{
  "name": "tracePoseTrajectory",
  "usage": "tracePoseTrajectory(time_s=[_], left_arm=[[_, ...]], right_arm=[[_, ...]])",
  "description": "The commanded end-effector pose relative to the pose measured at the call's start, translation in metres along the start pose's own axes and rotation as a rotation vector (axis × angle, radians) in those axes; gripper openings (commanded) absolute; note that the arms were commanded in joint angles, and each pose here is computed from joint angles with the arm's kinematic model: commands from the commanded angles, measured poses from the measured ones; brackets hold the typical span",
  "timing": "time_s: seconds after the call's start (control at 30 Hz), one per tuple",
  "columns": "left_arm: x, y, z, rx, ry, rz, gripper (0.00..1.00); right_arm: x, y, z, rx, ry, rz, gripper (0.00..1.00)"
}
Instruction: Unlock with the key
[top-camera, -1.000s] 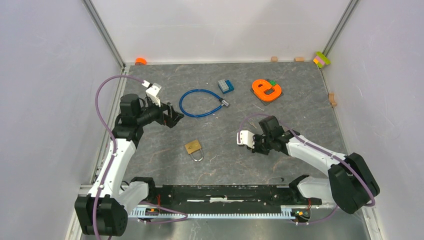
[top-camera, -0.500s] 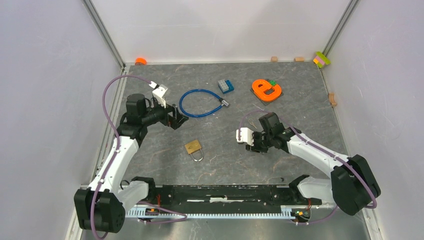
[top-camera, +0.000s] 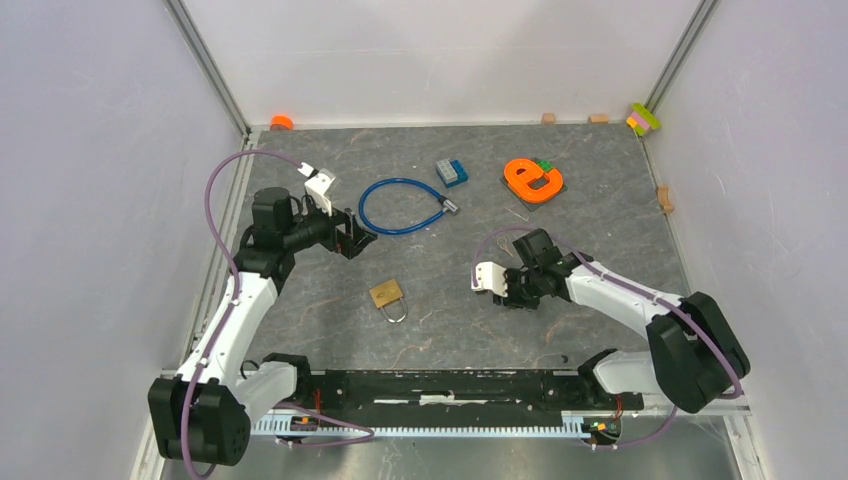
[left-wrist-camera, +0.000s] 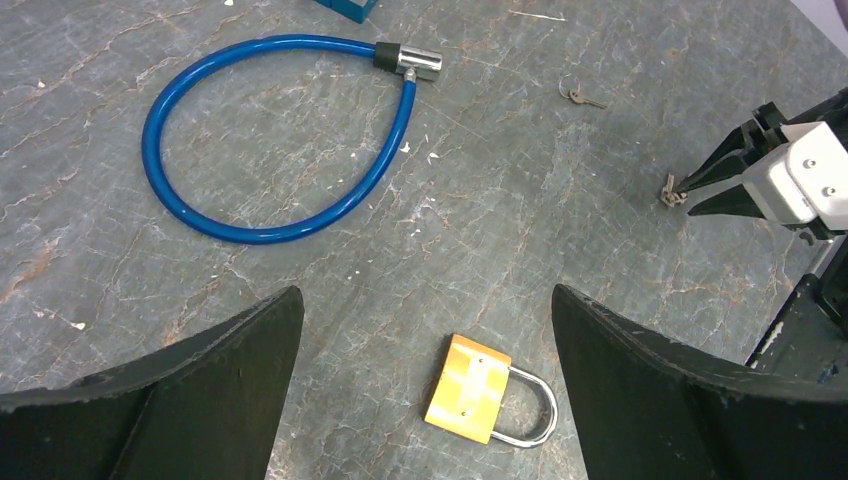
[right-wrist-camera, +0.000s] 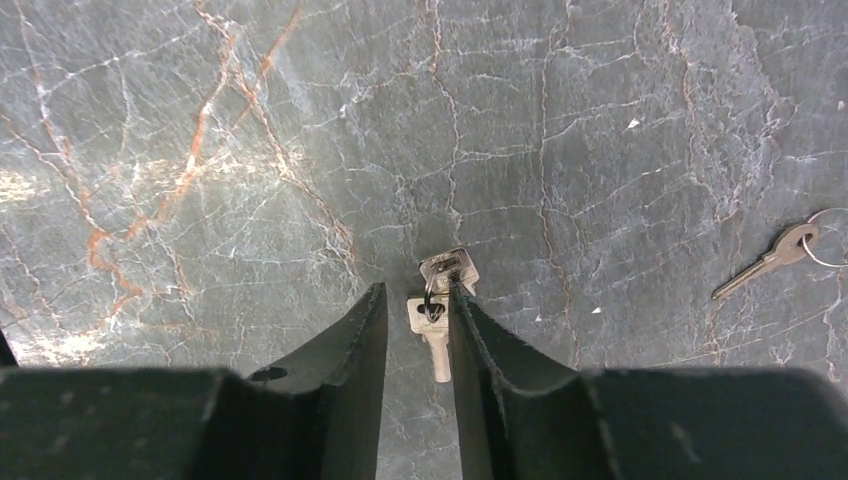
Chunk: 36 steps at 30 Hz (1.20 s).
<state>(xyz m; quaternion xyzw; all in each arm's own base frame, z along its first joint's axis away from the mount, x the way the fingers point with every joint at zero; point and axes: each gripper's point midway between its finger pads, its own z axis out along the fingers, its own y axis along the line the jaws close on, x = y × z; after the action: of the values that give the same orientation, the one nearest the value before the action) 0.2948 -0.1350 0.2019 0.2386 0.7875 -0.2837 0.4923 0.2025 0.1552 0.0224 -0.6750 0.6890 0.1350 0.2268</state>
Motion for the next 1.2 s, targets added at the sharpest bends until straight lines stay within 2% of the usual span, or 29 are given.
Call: tracePoseTrajectory(time_s=[0.0,0.33,0.5,0.73,0.9,1.03,1.17], left_arm=[[-0.013,-0.004,-0.003,0.015,-0.044,0.056,1.00],[-0.012,-0.002,0.001,0.017,-0.040,0.053,1.00],[-0.012,-0.002,0.004,0.005,-0.037,0.054,1.00],[-0.019,-0.024,0.020,0.091,-0.018,0.088,1.00],[-0.024,-0.061,0.043,0.205,-0.005,0.211,1.00],[-0.028,-0.096,0.052,0.371,-0.041,0.314,1.00],[-0.031,-0.132,0.051,0.584,-0.103,0.397,1.00]], right_arm=[[-0.010,-0.016,0.000,0.040,-0.014,-0.036,0.31],[-0.007,-0.021,0.004,0.057,0.000,-0.025,0.17],[-0.019,-0.027,-0.003,0.081,-0.042,-0.029,0.01],[-0.078,-0.030,-0.033,0.068,-0.259,-0.086,0.00],[-0.137,-0.020,-0.066,-0.016,-0.493,-0.166,0.00],[-0.173,-0.011,-0.090,-0.094,-0.642,-0.230,0.00],[-0.190,-0.003,-0.101,-0.175,-0.718,-0.271,0.00]])
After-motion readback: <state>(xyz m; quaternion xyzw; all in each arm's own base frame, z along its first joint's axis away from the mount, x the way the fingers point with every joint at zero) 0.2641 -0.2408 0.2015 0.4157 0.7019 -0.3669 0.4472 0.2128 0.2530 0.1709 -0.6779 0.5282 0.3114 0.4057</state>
